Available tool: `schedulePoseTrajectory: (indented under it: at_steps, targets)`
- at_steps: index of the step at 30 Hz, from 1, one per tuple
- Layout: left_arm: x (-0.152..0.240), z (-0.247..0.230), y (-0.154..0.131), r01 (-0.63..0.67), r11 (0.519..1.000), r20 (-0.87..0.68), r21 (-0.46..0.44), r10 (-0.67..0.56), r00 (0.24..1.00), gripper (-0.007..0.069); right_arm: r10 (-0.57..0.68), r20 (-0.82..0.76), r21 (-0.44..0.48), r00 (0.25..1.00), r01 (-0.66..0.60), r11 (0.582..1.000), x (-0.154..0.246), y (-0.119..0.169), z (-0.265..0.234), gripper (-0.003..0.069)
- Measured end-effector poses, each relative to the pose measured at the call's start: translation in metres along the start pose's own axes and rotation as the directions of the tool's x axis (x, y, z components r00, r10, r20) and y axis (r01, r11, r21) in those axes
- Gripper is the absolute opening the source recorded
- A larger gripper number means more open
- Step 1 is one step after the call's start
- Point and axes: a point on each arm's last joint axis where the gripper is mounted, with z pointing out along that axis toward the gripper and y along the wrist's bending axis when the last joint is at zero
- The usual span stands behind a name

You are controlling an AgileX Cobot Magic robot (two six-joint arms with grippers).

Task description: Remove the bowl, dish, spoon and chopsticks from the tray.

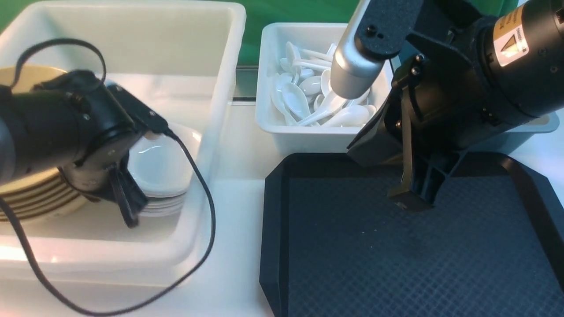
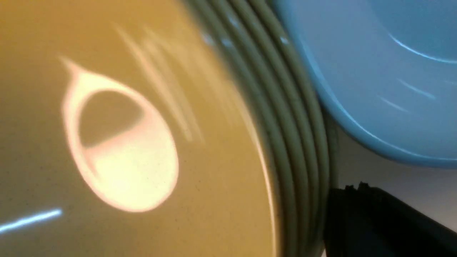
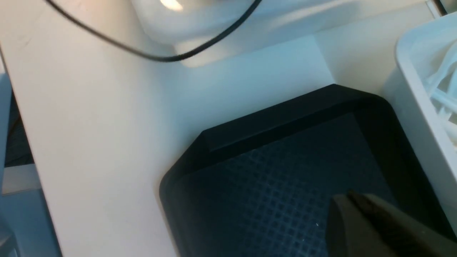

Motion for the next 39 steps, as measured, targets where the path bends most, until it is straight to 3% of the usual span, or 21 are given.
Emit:
schedulePoseTrajectory:
  at_steps: [5,16,22,28,32,36,39]
  targets:
    - [0.002,-0.014,0.009,0.012,1.0,0.033,-0.009,-0.011,0.999,-0.0011,0.0,-0.001,0.0,1.0,0.0,1.0,0.0,0.0,0.0,0.0046]
    - [0.024,-0.08,0.027,0.138,0.979,0.165,0.151,-0.162,0.973,-0.0011,0.003,0.001,0.0,1.0,-0.003,1.0,0.0,0.0,-0.001,0.0046]
    - [0.071,-0.14,0.042,0.178,0.949,0.299,0.261,-0.255,0.92,-0.0011,0.013,0.073,0.025,0.997,-0.014,1.0,0.004,0.005,-0.03,0.0046]
    - [0.15,-0.166,0.036,0.217,0.923,0.478,0.319,-0.354,0.804,-0.0011,-0.005,0.211,0.075,0.977,-0.011,0.997,0.013,0.014,-0.079,0.0046]
    - [0.208,-0.165,0.022,0.288,0.881,0.617,0.375,-0.469,0.632,-0.0011,-0.023,0.367,0.133,0.93,-0.028,0.991,0.034,0.024,-0.105,0.0046]
    - [0.239,-0.149,0.009,0.346,0.846,0.676,0.404,-0.532,0.511,-0.0011,-0.035,0.501,0.177,0.865,-0.063,0.982,0.073,0.037,-0.109,0.0046]
    - [0.246,-0.142,0.005,0.361,0.843,0.694,0.399,-0.535,0.482,-0.0011,-0.021,0.595,0.175,0.803,-0.104,0.979,0.098,0.047,-0.108,0.0046]
